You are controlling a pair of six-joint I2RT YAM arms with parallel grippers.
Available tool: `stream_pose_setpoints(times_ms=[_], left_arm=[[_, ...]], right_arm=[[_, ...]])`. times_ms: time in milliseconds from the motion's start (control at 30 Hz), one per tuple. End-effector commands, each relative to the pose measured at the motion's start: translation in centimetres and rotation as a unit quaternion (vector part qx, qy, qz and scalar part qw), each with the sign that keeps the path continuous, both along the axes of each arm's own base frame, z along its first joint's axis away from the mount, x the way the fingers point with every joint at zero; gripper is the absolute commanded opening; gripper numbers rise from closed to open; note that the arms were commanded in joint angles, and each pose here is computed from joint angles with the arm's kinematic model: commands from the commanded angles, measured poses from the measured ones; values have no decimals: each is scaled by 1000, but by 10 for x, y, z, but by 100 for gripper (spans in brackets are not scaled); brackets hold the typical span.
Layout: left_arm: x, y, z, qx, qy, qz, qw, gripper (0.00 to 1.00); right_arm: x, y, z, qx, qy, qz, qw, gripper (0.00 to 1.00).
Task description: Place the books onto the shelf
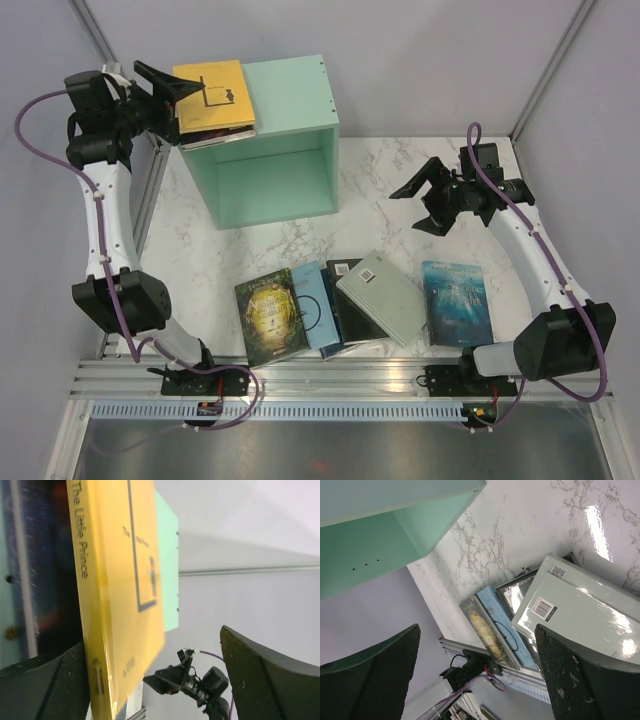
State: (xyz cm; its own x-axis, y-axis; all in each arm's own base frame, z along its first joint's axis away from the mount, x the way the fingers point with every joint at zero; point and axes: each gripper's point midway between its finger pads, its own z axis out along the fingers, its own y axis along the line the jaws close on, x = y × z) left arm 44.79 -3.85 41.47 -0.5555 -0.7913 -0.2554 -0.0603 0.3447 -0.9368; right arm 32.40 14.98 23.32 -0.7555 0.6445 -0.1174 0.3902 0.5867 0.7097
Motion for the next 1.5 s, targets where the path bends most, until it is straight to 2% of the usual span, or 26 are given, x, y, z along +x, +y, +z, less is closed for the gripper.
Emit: stream_pose_setpoints(times_ms=[0,300,600,700,833,867,900,933,967,1000,1033,1067,1100,1233,1300,1400,1467], left_arm=[[-8,14,-12,44,18,6,999,100],[-25,37,36,65,-30,37,997,100],[-77,76,60,116,-20,125,985,100],[-100,73,66,139,-25,145,979,100],[-127,44,59,154,-33,113,981,100],[-129,36,37,159,-12,97,982,100],[-135,10,27,165,-8,62,984,100],[-148,-1,22,184,-14,62,981,100],[-150,-15,-16,184,25,36,982,100],[-160,-44,-32,187,31,-9,982,100],[-173,-53,-36,193,13,-12,981,100],[-180,-66,-85,185,64,-43,980,100],[-191,-80,-104,182,75,-71,978,100],[-230,-77,-206,202,171,-93,960,100],[-237,-71,-229,213,197,-85,953,100],[-245,-81,-274,184,248,-118,944,100],[-253,-85,-305,165,290,-131,934,100]], right_arm=[[4,-4,-1,-8,-8,-5,1000,98],[10,-10,-6,-21,-8,-12,1000,98],[12,-19,-22,-57,-1,-4,998,98],[4,-23,-44,-74,18,4,997,98],[-9,-21,-81,-80,50,30,995,98],[-19,-17,-95,-73,69,43,994,98],[-23,-17,-106,-76,82,51,992,98],[-26,-14,-113,-77,87,59,992,98],[-34,-12,-122,-77,98,64,990,98],[-36,-9,-125,-77,101,66,990,98],[-40,-2,-128,-79,97,78,989,98],[-41,4,-125,-77,91,83,989,98],[-45,17,-123,-73,85,99,989,98],[-41,79,-92,-27,2,163,986,98],[-50,117,-79,-3,-27,204,979,98],[-60,159,-73,32,-48,239,969,98],[-65,177,-84,47,-32,244,968,92]])
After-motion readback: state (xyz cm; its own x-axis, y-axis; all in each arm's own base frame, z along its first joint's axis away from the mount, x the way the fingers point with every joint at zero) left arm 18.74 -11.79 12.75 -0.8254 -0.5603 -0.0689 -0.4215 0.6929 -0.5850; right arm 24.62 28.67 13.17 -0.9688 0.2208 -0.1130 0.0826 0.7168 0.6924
